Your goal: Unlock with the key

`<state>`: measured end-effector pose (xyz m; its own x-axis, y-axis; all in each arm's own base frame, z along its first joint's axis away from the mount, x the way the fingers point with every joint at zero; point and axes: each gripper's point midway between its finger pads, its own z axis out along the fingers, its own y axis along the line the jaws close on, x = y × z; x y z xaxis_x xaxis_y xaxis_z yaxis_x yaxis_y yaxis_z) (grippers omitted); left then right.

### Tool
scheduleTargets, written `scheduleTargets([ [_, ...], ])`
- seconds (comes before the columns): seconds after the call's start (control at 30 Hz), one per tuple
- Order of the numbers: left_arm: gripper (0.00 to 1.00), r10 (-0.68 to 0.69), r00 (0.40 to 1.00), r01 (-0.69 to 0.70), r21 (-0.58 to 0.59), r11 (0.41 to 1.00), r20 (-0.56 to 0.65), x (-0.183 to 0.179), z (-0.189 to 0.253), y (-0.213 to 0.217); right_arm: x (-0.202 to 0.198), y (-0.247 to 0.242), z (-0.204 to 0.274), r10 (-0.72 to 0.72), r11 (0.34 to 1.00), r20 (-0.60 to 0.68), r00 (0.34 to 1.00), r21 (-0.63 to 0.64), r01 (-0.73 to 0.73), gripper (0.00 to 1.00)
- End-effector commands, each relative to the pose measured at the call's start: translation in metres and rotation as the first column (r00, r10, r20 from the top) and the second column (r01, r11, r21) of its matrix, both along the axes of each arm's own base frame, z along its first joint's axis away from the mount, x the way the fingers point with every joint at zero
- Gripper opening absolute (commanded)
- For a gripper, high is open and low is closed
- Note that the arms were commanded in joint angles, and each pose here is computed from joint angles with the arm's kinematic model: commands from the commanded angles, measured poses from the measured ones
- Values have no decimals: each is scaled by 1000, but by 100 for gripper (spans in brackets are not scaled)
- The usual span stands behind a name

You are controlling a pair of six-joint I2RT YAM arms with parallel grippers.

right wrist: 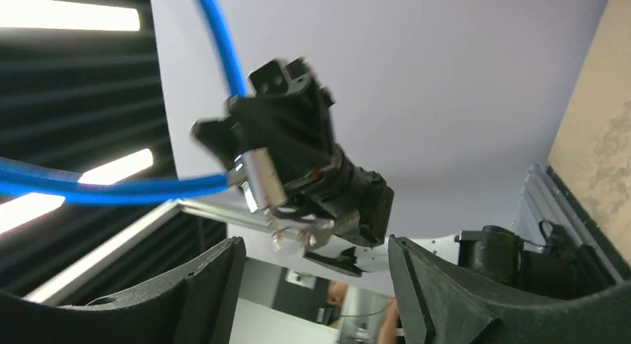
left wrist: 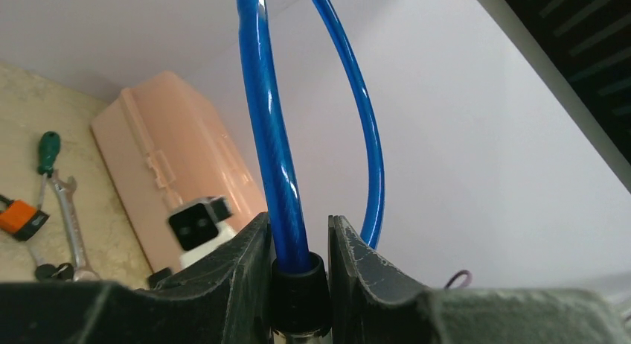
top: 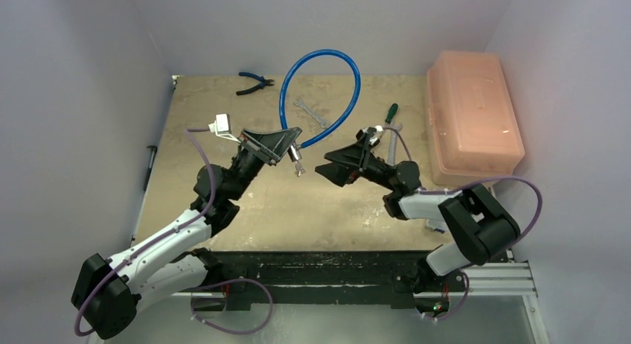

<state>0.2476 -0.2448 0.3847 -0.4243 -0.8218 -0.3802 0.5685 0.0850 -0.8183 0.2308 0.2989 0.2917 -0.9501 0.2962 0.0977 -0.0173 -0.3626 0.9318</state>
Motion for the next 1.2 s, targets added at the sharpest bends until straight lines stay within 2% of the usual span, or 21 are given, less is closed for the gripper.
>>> scheduleTargets([
  [0.0,0,55,998,-54,-16,998,25,0,14,11,-43,-19,39,-58,998,408,911,43,45,78],
  [0.13,0,65,998,-65,8,998,-5,4,7,11,-31,-16,35,-120,974,482,868,-113,198,81],
  [0.2,0,64,998,-64,15,998,-14,4,4,10,-15,-17,17,-149,915,480,865,-263,304,84],
  [0.33,0,66,997,-65,26,998,-36,6,-4,10,-3,-30,17,-206,829,528,824,-353,433,88],
  [0.67,0,49,996,-45,57,997,-73,7,-21,5,1,-44,19,-285,760,501,817,-402,511,89],
  [1.17,0,21,993,-13,67,998,-116,6,-42,0,2,-17,42,-292,802,504,813,-334,495,86],
])
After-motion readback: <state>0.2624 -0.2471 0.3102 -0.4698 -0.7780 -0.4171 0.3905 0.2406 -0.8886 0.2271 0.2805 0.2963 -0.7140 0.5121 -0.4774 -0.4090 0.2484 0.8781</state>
